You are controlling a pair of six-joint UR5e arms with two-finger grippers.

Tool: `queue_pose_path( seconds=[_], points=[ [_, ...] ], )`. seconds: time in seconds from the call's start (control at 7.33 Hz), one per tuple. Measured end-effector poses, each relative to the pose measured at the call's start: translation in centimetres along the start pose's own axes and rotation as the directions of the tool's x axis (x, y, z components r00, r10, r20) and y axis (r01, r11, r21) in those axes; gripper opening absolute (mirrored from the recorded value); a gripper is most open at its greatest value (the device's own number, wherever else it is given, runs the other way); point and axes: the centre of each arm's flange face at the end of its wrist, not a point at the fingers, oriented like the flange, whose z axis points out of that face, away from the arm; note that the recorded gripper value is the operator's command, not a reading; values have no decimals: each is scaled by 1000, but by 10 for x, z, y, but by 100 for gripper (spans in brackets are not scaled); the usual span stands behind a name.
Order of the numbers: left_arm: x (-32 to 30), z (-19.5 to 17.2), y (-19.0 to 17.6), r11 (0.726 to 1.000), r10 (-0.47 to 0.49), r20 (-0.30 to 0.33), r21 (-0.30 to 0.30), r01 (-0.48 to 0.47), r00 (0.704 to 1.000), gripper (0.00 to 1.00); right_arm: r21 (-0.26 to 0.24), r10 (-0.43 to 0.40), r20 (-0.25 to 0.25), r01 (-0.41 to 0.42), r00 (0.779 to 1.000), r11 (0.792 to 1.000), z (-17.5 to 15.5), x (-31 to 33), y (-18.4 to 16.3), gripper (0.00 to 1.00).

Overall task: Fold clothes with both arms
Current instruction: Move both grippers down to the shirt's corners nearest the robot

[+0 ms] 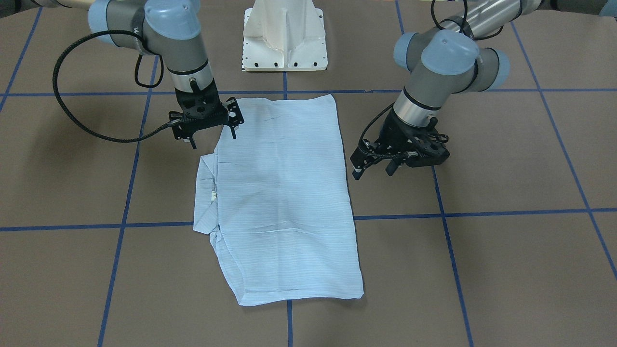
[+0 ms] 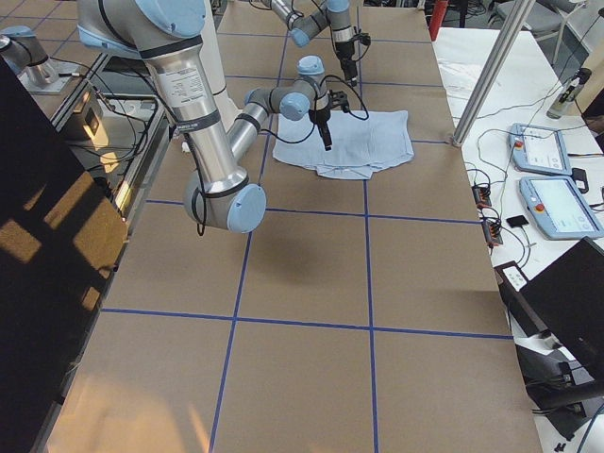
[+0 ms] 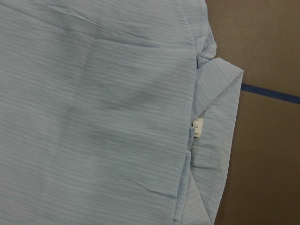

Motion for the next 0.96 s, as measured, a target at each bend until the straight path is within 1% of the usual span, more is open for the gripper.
queue_pose_path(
  seconds=[0.14,0.27,0.41,0.55,0.68,0.96],
  points=[
    [-5,8,45,998,-56,5,-36,56,998,98,-10,74,20,-74,997,997,-7,-3,10,100],
    [-13,12,87,993,-97,18,-62,98,995,97,-21,129,34,-128,991,991,-9,-9,19,100],
    [-18,13,124,988,-129,49,-82,132,991,96,-30,156,44,-155,987,987,-12,-14,26,100],
    [-20,15,154,983,-151,81,-95,159,985,93,-35,164,51,-162,985,986,-13,-18,30,100],
    [-20,17,175,978,-167,105,-107,178,980,89,-40,166,55,-164,985,986,-14,-20,33,100],
    [-23,27,206,973,-170,148,-130,190,974,83,-44,164,59,-162,985,986,-16,-21,37,100]
  ],
)
